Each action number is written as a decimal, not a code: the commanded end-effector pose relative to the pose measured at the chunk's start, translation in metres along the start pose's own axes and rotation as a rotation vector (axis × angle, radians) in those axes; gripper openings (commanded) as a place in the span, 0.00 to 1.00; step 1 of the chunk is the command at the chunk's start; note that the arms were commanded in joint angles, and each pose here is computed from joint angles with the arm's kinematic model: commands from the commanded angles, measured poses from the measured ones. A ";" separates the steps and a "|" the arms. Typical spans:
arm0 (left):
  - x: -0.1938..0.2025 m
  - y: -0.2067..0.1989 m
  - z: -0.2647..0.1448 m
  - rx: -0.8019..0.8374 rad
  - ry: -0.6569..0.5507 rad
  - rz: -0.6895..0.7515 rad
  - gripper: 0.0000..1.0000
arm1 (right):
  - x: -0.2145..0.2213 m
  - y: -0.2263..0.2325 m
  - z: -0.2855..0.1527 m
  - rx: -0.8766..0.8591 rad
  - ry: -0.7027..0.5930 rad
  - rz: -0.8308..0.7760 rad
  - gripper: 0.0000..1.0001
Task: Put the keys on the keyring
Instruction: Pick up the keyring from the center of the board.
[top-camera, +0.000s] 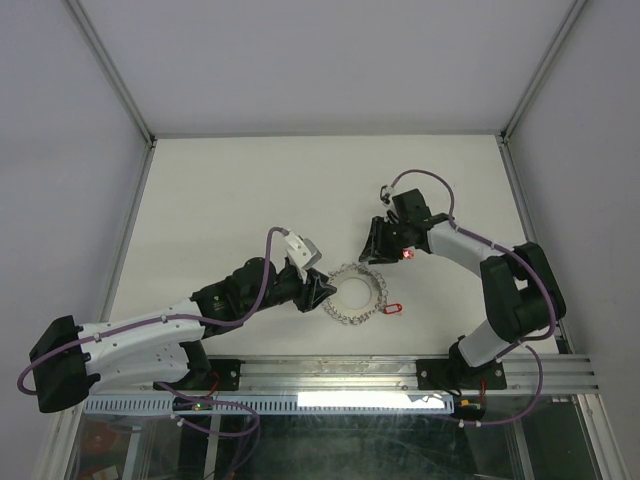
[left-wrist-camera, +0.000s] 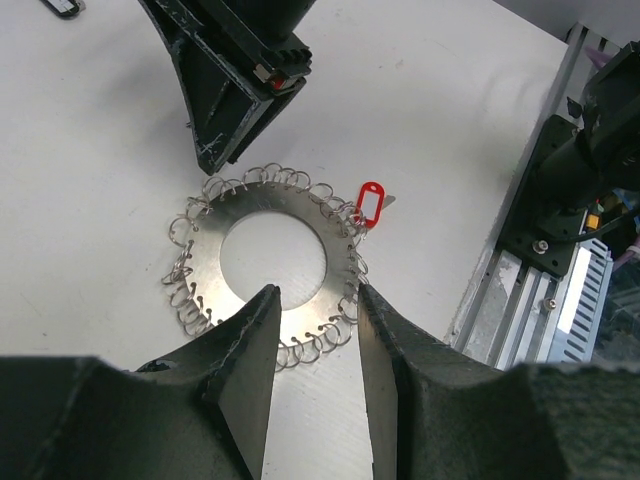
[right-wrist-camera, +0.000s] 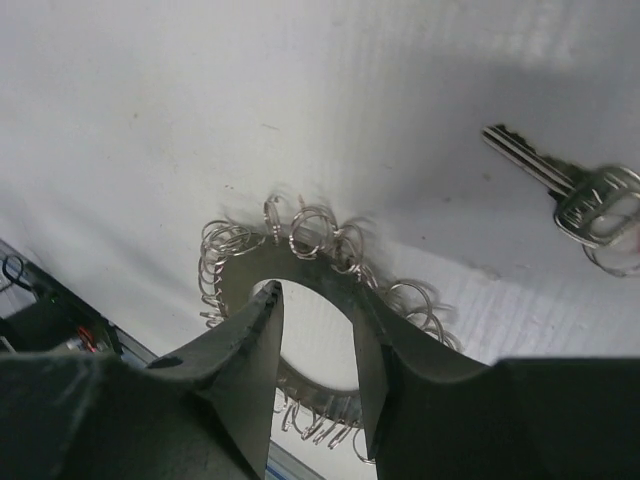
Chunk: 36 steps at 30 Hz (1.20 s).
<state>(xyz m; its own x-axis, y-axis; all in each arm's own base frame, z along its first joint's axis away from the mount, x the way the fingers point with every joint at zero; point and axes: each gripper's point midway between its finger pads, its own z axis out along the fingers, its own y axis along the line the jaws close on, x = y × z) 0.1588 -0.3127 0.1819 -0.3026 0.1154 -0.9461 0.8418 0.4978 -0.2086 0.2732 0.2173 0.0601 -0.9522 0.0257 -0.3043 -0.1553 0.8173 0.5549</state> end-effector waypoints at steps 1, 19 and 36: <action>-0.018 -0.006 0.003 0.012 -0.057 0.004 0.36 | -0.017 0.000 -0.004 0.067 -0.121 0.192 0.36; -0.013 -0.006 0.005 0.017 -0.045 0.002 0.36 | 0.008 -0.050 -0.030 0.266 -0.225 0.372 0.33; -0.013 -0.007 0.005 0.018 -0.041 0.001 0.35 | 0.013 -0.046 -0.014 0.134 -0.163 0.446 0.27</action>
<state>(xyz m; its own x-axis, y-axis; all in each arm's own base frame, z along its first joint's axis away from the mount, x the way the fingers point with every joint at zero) 0.1596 -0.3143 0.1731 -0.3151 0.1370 -0.9391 0.8392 0.5023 -0.2083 0.2536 0.1673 0.0341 -0.8707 0.4606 -0.1723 0.3190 0.7957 0.5149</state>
